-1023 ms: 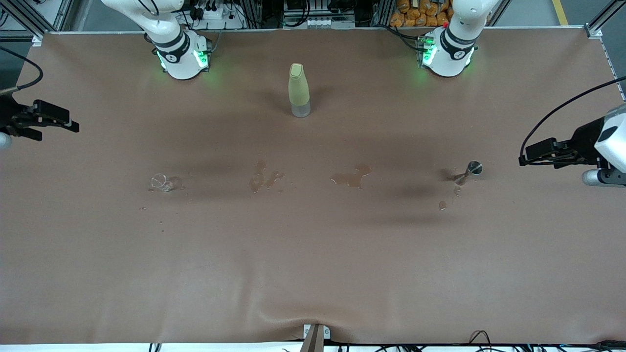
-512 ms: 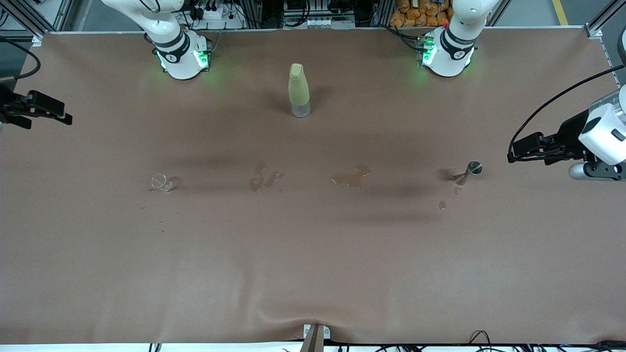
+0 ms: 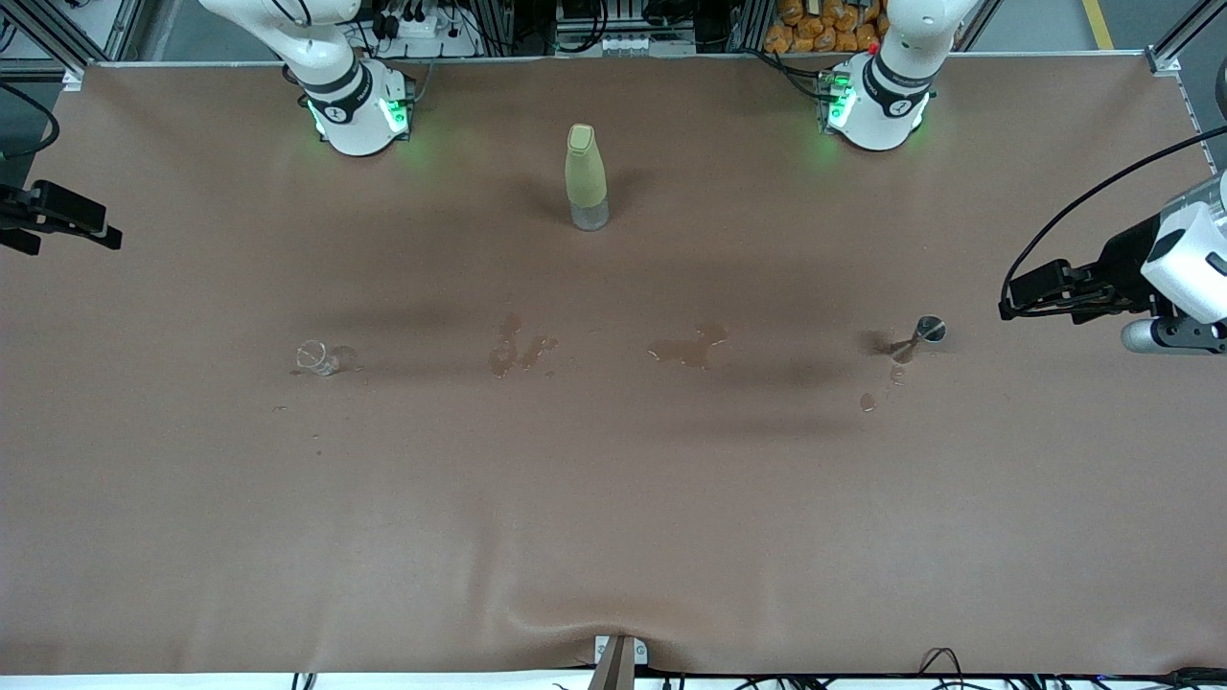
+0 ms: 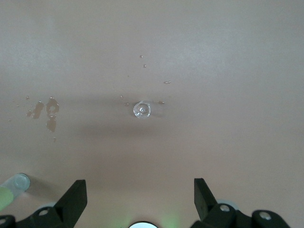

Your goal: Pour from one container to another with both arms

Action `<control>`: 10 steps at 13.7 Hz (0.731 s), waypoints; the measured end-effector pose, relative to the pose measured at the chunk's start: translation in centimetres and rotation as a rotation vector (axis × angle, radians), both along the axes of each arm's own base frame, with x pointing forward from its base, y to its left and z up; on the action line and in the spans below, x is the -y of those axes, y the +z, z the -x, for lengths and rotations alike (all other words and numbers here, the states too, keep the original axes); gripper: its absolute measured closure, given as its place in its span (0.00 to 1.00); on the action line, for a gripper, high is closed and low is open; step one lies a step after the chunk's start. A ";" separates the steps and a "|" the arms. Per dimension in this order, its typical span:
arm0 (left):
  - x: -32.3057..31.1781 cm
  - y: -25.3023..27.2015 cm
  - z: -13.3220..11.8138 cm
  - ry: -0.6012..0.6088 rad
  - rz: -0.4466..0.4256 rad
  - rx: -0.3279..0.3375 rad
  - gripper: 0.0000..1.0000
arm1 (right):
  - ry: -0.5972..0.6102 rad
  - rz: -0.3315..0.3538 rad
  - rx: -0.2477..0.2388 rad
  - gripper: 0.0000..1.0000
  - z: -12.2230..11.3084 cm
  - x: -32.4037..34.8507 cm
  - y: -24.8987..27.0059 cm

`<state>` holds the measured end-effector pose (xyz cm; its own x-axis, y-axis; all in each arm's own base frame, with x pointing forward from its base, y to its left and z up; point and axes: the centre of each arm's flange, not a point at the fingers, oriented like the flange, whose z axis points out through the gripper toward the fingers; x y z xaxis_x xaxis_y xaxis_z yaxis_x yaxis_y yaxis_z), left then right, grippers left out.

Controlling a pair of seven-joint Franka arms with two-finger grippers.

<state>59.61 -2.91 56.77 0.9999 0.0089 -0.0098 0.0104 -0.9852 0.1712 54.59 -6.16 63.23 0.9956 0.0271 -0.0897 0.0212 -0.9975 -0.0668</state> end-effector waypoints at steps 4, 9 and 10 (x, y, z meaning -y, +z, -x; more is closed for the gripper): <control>0.8 -0.8 -0.4 -0.005 -0.023 -0.011 0.00 | -0.005 0.000 0.002 0.00 0.0 0.3 0.1; 2.8 -0.2 0.4 -0.020 -0.084 -0.025 0.00 | -0.006 0.001 0.002 0.00 0.0 0.3 0.1; 3.0 0.2 0.6 -0.020 -0.093 -0.024 0.00 | 0.000 0.006 0.002 0.00 0.0 0.0 0.1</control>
